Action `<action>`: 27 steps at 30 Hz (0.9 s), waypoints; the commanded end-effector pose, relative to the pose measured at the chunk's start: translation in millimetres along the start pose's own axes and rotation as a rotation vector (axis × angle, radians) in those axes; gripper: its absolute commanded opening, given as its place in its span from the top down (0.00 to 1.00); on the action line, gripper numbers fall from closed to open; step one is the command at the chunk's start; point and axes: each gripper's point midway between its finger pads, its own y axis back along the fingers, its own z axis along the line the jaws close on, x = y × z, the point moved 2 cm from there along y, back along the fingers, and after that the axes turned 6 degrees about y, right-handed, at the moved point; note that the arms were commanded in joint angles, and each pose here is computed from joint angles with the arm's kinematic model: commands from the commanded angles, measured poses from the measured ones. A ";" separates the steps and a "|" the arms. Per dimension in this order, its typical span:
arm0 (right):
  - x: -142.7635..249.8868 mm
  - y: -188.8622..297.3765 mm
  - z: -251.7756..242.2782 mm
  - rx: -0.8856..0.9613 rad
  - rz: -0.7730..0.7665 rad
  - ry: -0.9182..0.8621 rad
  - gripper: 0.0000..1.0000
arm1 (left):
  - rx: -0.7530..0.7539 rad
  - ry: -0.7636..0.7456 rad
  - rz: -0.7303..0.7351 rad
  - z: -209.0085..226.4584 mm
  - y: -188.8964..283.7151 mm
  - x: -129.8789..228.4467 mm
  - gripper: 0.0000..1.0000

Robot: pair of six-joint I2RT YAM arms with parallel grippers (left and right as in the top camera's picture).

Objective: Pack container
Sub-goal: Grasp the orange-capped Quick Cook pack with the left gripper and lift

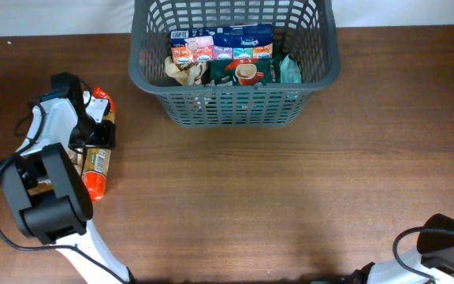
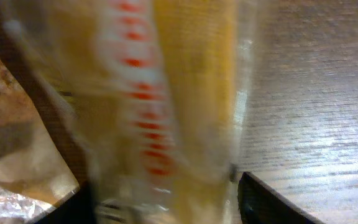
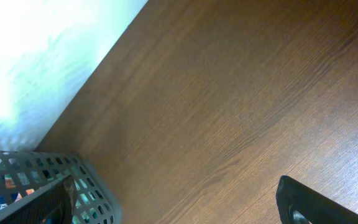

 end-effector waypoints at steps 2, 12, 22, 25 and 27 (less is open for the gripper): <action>-0.3 8.3 0.7 -0.007 -0.018 -0.007 0.01 | 0.016 0.010 0.035 -0.1 -17.4 4.3 0.51; -0.3 8.3 0.7 -0.007 -0.018 -0.007 0.01 | 0.011 0.011 0.068 0.8 -26.8 9.3 0.95; -0.3 8.3 0.7 -0.007 -0.018 -0.007 0.01 | 0.007 0.017 -0.021 5.8 78.2 -26.2 0.99; -0.3 8.3 0.7 -0.007 -0.018 -0.007 0.01 | -0.034 0.014 -0.189 10.8 169.3 -50.4 0.98; -0.3 8.3 0.7 -0.007 -0.018 -0.007 0.01 | -0.064 0.011 -0.310 12.3 221.2 -58.5 0.98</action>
